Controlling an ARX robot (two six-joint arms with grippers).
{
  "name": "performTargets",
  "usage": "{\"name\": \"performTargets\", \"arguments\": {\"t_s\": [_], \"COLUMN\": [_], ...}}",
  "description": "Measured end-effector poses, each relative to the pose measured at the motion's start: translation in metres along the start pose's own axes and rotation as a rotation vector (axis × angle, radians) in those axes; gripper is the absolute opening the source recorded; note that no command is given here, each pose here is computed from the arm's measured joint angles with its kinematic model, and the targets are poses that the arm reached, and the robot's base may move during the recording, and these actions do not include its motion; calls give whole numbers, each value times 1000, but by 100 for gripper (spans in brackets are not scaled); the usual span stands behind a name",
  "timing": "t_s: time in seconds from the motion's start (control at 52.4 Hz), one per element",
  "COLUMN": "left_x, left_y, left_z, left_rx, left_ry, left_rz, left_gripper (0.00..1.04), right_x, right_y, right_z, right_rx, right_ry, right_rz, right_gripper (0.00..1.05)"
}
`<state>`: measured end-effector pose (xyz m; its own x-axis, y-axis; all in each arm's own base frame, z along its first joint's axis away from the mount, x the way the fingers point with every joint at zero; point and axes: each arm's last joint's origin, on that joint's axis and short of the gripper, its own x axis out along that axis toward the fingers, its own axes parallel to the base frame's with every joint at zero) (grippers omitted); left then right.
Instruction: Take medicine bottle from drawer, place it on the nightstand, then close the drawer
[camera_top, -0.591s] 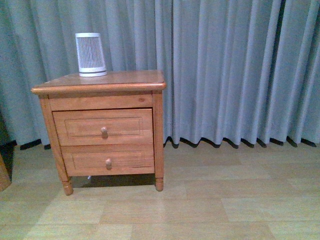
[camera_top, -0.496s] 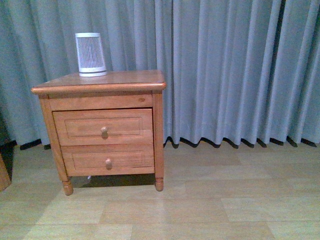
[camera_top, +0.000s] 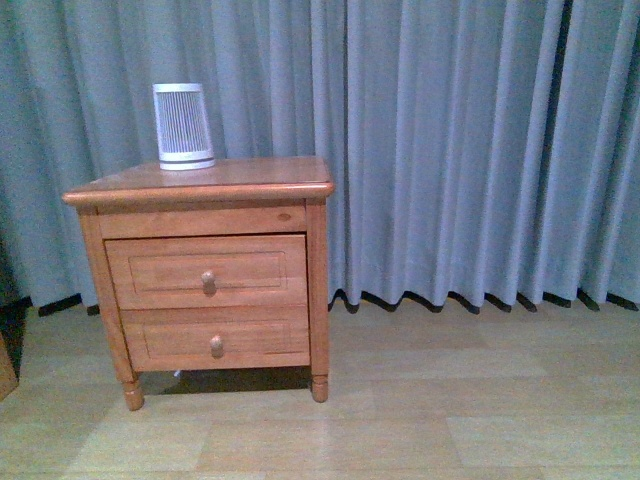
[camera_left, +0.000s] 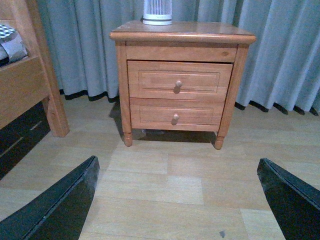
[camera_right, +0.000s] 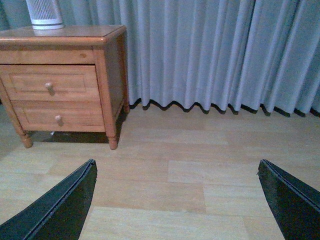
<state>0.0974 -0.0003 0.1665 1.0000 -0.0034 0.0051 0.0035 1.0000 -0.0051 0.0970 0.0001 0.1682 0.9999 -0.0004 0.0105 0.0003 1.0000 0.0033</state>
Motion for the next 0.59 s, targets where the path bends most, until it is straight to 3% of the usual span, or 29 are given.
{"name": "performTargets", "arguments": {"t_s": [0.591], "left_x": [0], "left_y": [0], "left_z": [0], "left_rx": [0], "left_ry": [0], "left_rz": [0], "left_gripper": [98], "right_x": [0], "right_y": [0], "right_z": [0], "right_rx": [0], "right_ry": [0], "right_rz": [2], "right_gripper": [98]}}
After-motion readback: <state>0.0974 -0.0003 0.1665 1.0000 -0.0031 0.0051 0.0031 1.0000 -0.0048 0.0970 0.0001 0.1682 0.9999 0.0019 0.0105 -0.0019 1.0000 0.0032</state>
